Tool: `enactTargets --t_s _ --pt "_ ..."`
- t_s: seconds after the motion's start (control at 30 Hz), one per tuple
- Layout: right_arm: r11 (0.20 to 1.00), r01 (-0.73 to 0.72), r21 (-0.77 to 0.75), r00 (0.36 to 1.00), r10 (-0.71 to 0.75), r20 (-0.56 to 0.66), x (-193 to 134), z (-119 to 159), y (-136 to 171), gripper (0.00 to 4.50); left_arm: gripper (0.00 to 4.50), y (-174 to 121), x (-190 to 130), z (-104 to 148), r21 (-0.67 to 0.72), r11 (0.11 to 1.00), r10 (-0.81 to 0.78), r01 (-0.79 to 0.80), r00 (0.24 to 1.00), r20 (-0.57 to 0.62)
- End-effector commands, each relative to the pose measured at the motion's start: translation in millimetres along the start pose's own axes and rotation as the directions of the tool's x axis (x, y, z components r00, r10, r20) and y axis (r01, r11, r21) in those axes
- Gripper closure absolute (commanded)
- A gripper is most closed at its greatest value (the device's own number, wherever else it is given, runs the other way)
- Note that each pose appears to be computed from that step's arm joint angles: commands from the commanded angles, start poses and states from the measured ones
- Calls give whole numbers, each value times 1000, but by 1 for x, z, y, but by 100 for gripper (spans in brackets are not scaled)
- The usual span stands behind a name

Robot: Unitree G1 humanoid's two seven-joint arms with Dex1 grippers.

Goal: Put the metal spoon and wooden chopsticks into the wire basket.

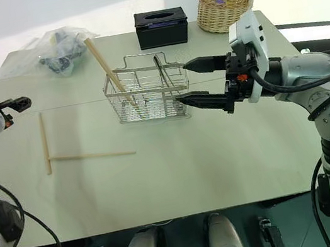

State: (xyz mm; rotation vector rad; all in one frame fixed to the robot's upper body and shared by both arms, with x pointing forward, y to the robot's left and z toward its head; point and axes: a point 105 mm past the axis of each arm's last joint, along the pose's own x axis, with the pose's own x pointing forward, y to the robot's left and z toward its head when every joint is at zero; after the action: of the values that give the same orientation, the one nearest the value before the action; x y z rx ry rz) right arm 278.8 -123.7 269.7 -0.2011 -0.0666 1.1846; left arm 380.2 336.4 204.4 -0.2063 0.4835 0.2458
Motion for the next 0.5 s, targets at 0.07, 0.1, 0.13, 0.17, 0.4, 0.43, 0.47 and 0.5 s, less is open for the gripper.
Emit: enactTargets --t_s 0.07,0.1,0.13,0.17,0.4,0.43,0.47,0.5 --pt "1000 -11 -21 999 11 40 4 8 7 45 0 9 12 -5 -26 996 80 -83 991 -109" --pt "1000 -9 -19 999 10 42 5 8 7 45 0 10 15 -6 -20 996 89 -92 989 -120" --pt "1000 -8 -15 999 8 43 5 7 9 45 0 11 18 -10 -21 995 94 -97 985 -142" --pt "1000 -7 -10 999 7 42 4 5 10 45 0 12 21 -13 -20 994 102 -107 982 -160" --pt "1000 -17 24 1000 17 22 1 -5 28 45 0 12 42 -43 56 992 124 -114 962 -242" --pt "999 -17 28 1000 16 20 0 -6 29 45 0 10 45 -48 62 993 117 -105 961 -252" --pt "999 -16 31 1000 15 18 0 -6 30 45 0 9 47 -50 75 992 113 -97 961 -254" --pt "999 -14 33 1000 14 17 0 -7 31 45 0 9 48 -50 84 992 110 -91 961 -254"
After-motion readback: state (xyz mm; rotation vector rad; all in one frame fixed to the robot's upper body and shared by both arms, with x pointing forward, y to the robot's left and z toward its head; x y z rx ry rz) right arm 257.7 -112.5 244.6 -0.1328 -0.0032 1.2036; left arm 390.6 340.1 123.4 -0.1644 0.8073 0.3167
